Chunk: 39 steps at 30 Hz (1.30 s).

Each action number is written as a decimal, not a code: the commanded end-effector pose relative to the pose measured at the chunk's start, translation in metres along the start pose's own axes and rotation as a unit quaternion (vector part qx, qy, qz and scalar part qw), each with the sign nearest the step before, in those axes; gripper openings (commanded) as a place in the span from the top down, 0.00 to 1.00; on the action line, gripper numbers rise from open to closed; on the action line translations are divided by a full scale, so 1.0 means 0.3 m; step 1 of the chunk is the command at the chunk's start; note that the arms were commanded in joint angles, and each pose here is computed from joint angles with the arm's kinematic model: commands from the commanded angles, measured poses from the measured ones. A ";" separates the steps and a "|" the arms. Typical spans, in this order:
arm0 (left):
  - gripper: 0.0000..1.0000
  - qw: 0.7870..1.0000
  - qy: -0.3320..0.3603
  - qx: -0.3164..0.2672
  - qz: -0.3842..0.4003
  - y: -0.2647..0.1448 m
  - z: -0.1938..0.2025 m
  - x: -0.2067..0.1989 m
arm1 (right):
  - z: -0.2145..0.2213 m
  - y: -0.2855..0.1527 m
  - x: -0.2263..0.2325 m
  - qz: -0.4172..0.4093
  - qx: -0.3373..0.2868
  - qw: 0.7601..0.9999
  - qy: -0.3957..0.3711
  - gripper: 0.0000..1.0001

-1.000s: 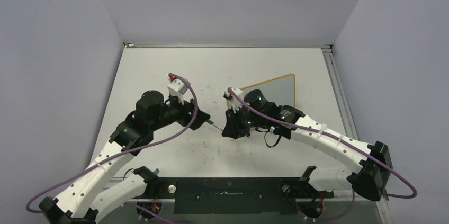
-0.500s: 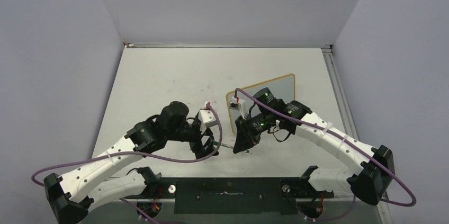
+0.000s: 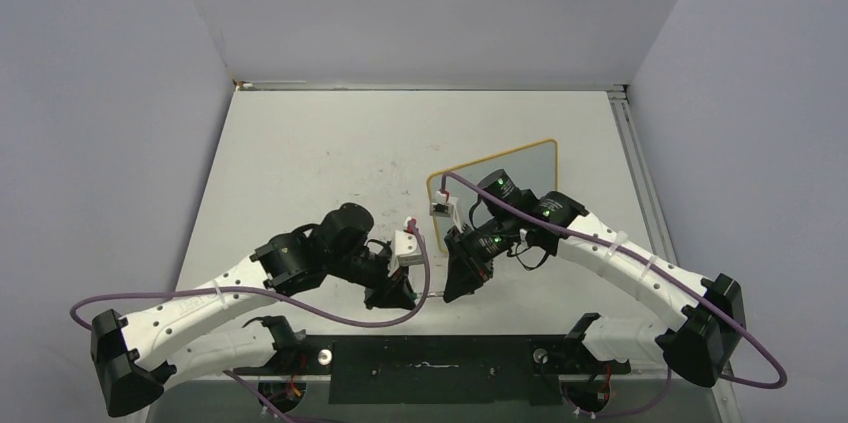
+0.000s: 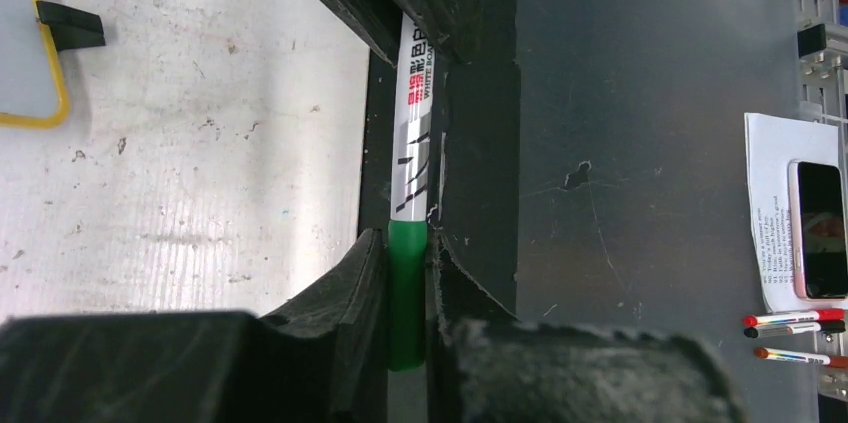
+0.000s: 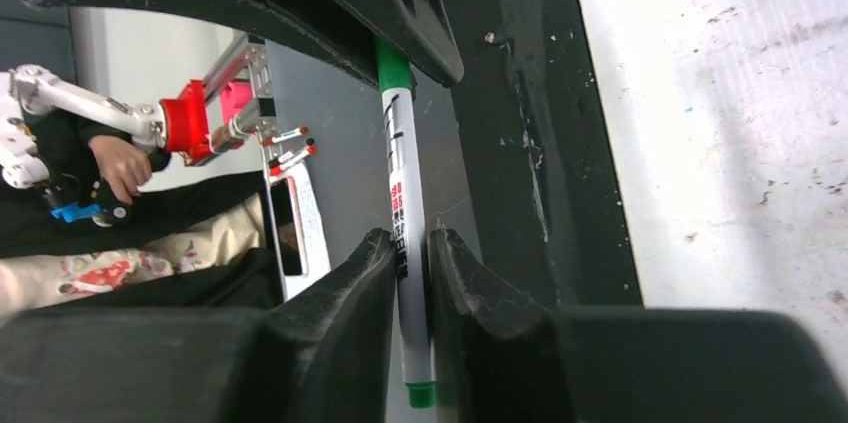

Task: Write a sentence on the whiteboard
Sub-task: Open the whiteboard marker at the center of the board.

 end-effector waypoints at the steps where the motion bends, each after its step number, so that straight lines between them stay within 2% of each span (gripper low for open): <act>1: 1.00 0.999 0.002 -0.042 0.023 0.002 -0.047 -0.033 | -0.052 -0.020 -0.003 0.017 -0.030 0.999 -0.024 0.75; 4: 1.00 0.998 0.000 -0.068 0.005 -0.003 -0.050 -0.017 | -0.061 -0.024 -0.024 0.028 -0.051 0.998 -0.015 0.45; 5: 1.00 0.997 -0.003 -0.076 0.004 -0.002 -0.051 -0.016 | -0.066 -0.024 -0.024 0.031 -0.059 0.998 -0.015 0.38; 7: 1.00 0.995 -0.007 -0.098 0.010 0.002 -0.064 -0.019 | -0.079 -0.021 -0.019 0.029 -0.082 0.996 -0.014 0.34; 13: 1.00 0.991 -0.021 -0.130 0.025 0.018 -0.079 -0.021 | -0.124 -0.023 0.029 -0.011 -0.167 0.986 -0.006 0.32; 19: 1.00 0.991 -0.032 -0.127 0.025 0.027 -0.076 -0.007 | -0.105 -0.003 0.044 -0.025 -0.177 0.984 0.007 0.41; 25: 1.00 0.990 -0.039 -0.134 0.023 0.020 -0.078 0.008 | -0.093 0.006 0.066 -0.032 -0.175 0.984 0.005 0.45; 31: 1.00 0.992 -0.037 -0.120 0.030 0.020 -0.065 0.007 | -0.097 0.013 0.075 -0.034 -0.176 0.984 0.001 0.55; 35: 1.00 0.992 -0.035 -0.120 0.032 0.017 -0.068 0.003 | -0.097 0.021 0.074 -0.033 -0.174 0.984 -0.001 0.70; 36: 1.00 0.992 -0.035 -0.119 0.033 0.018 -0.067 0.004 | -0.098 0.022 0.070 -0.030 -0.175 0.984 -0.002 0.76; 38: 1.00 0.992 -0.036 -0.117 0.032 0.019 -0.063 0.007 | -0.100 0.020 0.065 -0.023 -0.179 0.984 -0.002 0.93; 39: 1.00 0.992 -0.037 -0.117 0.030 0.019 -0.063 0.010 | -0.102 0.019 0.059 -0.015 -0.180 0.983 -0.003 0.95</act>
Point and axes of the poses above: each gripper's point midway between its finger pads, its own y axis out along the fingers, its own x axis along the line the jaws close on, z = x × y, the point moved 3 cm from there along -y, back along the fingers, and after that the axes turned 8 degrees about -y, right-handed, at the moved point
